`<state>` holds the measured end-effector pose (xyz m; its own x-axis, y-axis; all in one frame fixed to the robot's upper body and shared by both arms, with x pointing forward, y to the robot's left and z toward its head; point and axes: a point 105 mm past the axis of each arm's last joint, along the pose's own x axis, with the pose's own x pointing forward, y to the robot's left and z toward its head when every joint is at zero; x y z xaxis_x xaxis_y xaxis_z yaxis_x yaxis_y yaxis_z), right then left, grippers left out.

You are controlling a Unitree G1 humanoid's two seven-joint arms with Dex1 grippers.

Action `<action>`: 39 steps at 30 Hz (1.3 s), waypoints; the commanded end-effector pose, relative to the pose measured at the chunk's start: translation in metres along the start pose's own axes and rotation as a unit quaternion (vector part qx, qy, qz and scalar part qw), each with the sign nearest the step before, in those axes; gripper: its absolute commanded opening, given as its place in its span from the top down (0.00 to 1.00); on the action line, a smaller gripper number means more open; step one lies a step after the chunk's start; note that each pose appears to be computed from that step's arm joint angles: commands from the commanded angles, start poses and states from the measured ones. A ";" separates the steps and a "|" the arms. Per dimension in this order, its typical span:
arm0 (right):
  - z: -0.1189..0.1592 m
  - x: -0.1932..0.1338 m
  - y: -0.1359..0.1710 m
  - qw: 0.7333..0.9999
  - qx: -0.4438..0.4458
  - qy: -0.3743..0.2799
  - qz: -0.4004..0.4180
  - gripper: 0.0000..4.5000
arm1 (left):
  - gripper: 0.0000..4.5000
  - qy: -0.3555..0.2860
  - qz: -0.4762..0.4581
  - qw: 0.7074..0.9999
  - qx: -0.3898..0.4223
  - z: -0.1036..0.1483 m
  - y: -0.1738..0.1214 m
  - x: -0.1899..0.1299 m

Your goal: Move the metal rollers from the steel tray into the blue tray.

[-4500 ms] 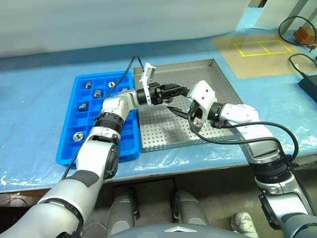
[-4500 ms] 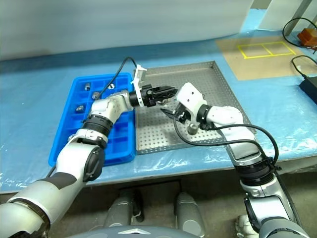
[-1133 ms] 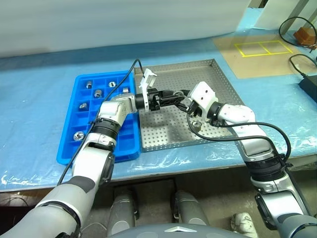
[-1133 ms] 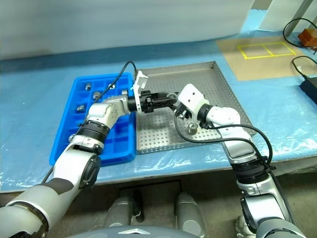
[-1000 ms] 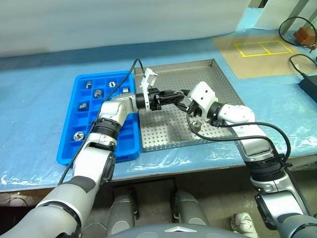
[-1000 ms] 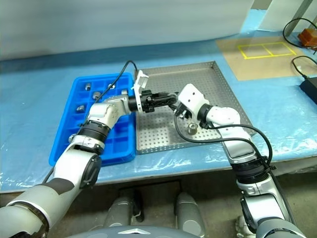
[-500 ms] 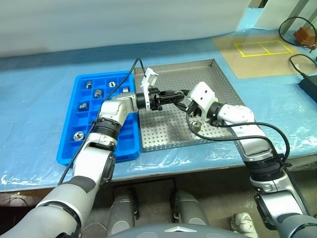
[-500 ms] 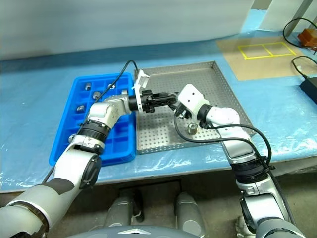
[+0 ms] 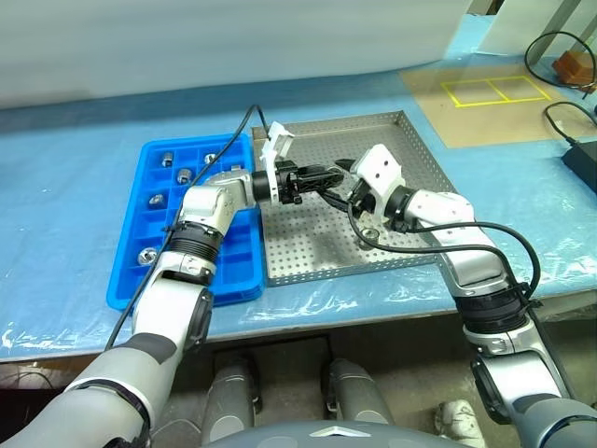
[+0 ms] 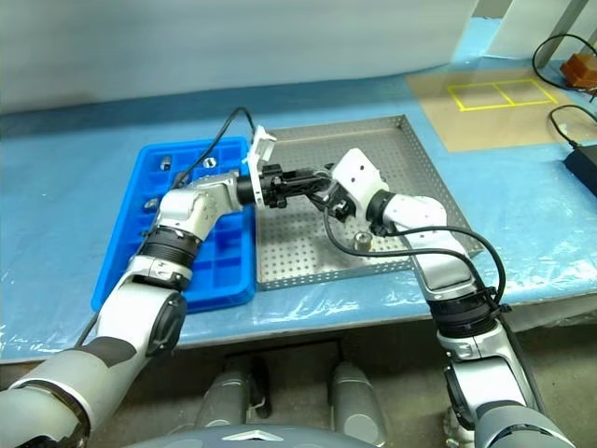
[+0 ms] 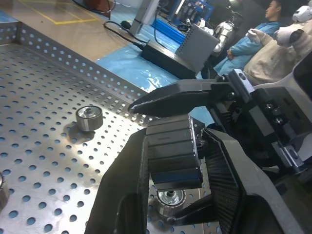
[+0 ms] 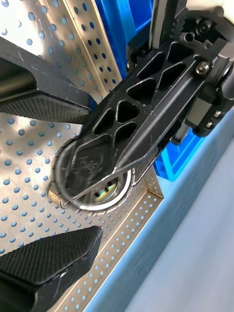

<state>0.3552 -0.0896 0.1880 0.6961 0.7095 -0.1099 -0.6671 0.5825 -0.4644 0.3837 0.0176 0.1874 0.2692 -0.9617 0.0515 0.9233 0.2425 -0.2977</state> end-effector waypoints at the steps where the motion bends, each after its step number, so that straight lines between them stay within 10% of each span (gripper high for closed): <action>1: 0.011 -0.004 -0.008 1.000 -0.015 -0.019 -0.011 0.25 | 0.71 -0.029 0.016 0.999 0.022 0.018 0.003 -0.011; 20: 0.012 0.019 0.011 0.998 -0.006 -0.051 0.039 0.25 | 0.71 0.009 0.238 0.928 0.285 0.056 -0.006 -0.165; 33: 0.008 0.032 0.022 0.996 0.007 -0.055 0.066 0.25 | 0.71 0.099 0.332 0.915 0.204 -0.032 0.028 -0.199; 39: 0.005 0.027 0.017 0.997 0.003 -0.047 0.060 0.25 | 0.71 0.089 0.371 0.906 0.185 -0.034 0.041 -0.214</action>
<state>0.3622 -0.0582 0.1659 0.5844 0.8024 -0.1204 -0.7663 0.4971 -0.4070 0.3517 0.2211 0.1173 0.8103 -0.5343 -0.2406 0.5706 0.8130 0.1162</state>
